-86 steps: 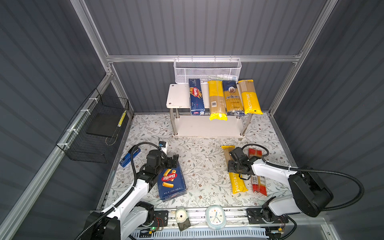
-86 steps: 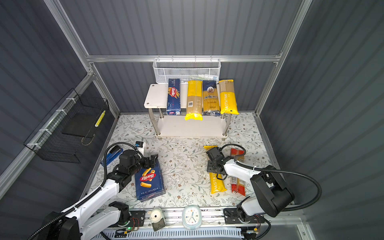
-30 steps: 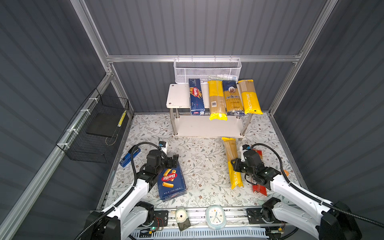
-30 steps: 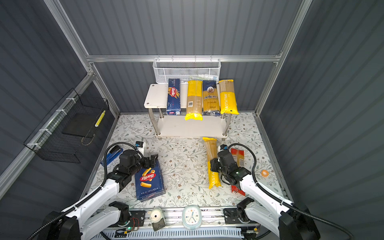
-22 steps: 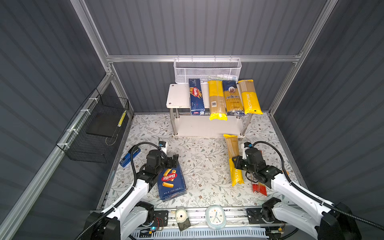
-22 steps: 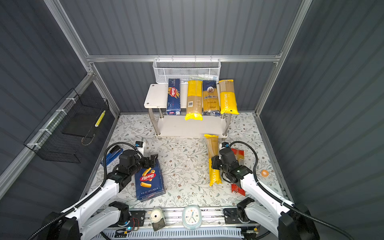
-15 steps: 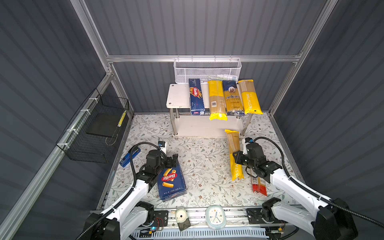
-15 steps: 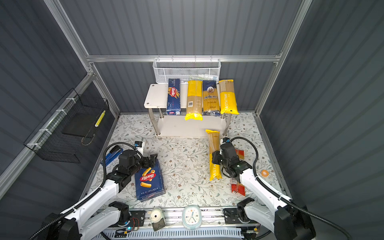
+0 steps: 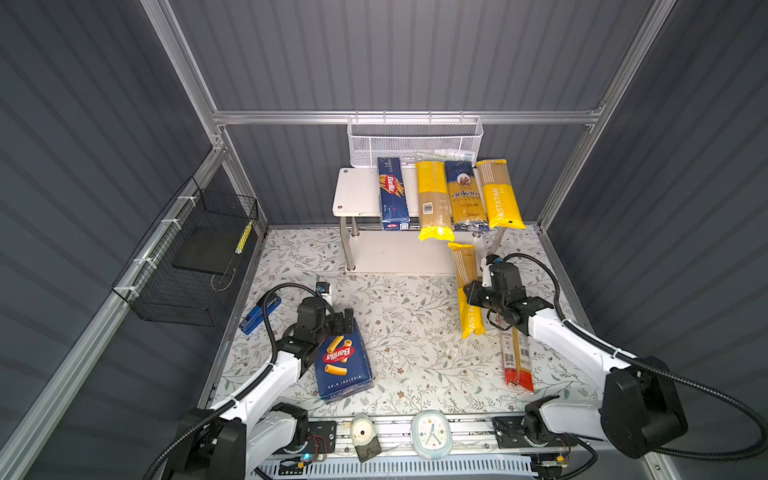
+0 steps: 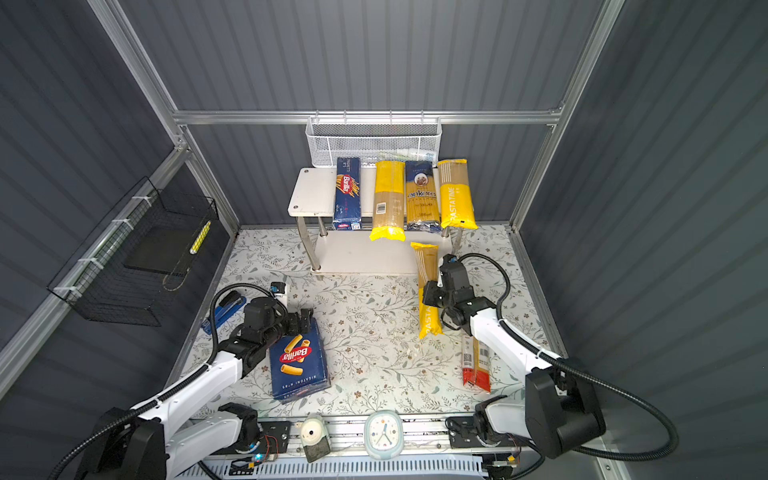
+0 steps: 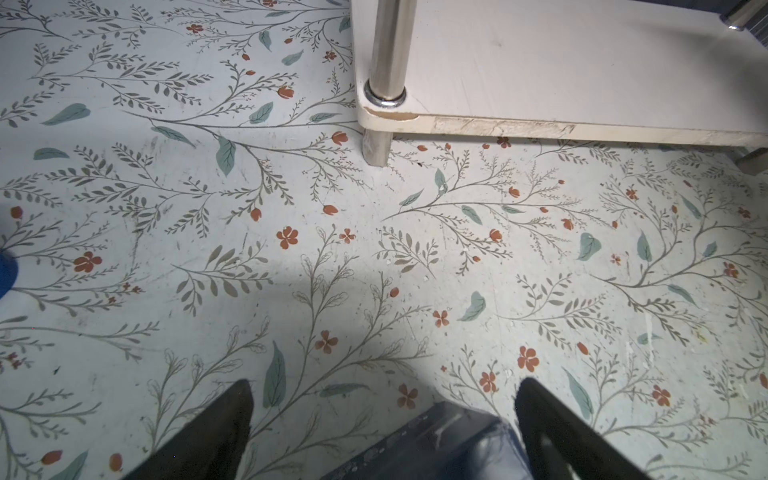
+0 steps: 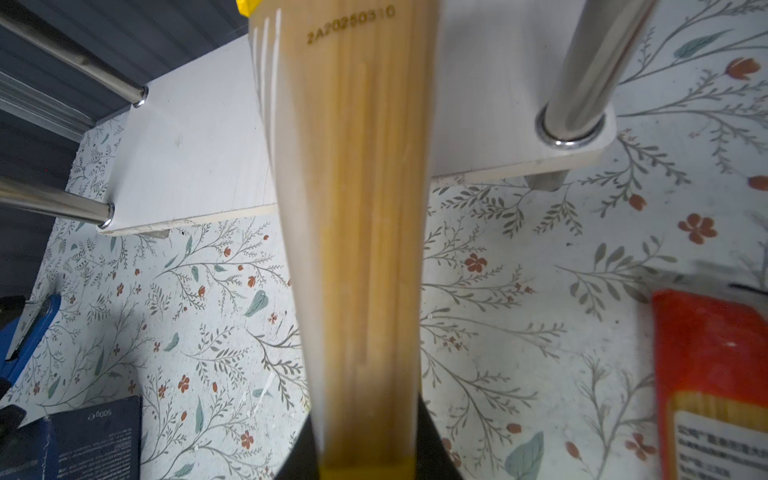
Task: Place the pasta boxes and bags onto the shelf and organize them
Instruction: 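Carry the upright yellow bag toward the shelf's lower level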
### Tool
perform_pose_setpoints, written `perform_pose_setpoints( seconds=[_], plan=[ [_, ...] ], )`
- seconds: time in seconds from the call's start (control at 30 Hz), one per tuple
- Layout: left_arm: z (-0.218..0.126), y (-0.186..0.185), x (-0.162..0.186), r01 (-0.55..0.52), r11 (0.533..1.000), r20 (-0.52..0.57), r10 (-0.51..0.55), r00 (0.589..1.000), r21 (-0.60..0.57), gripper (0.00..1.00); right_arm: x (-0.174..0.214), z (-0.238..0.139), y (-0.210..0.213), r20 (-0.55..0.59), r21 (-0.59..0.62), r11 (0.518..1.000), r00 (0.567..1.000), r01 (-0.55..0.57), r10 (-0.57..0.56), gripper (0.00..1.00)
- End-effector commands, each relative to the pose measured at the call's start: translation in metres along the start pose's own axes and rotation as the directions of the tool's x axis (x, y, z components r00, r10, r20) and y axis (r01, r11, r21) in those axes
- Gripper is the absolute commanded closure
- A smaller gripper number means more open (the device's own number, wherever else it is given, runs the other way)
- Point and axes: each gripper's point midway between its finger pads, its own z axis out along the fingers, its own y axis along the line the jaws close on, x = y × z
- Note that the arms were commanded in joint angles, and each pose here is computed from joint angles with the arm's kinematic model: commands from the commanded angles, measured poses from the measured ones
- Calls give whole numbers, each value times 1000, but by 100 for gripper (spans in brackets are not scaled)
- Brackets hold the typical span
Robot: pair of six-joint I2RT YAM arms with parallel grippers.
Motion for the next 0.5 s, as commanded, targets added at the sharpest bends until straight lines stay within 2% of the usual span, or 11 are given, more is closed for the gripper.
perform_pose_setpoints(
  seconds=[0.0,0.3,0.47],
  plan=[
    [1,-1,-17,19,1000,19,-18,1000,-17,0,-61,-9,27,167,-94,995,986,20,-4,94],
    [11,-12,-44,16,1000,-4,-16,1000,8,1,-84,14,33,154,-128,992,988,-3,23,94],
    [17,-12,-46,20,1000,-11,-20,1000,3,1,-93,29,30,148,-98,995,989,-7,22,92]
  ],
)
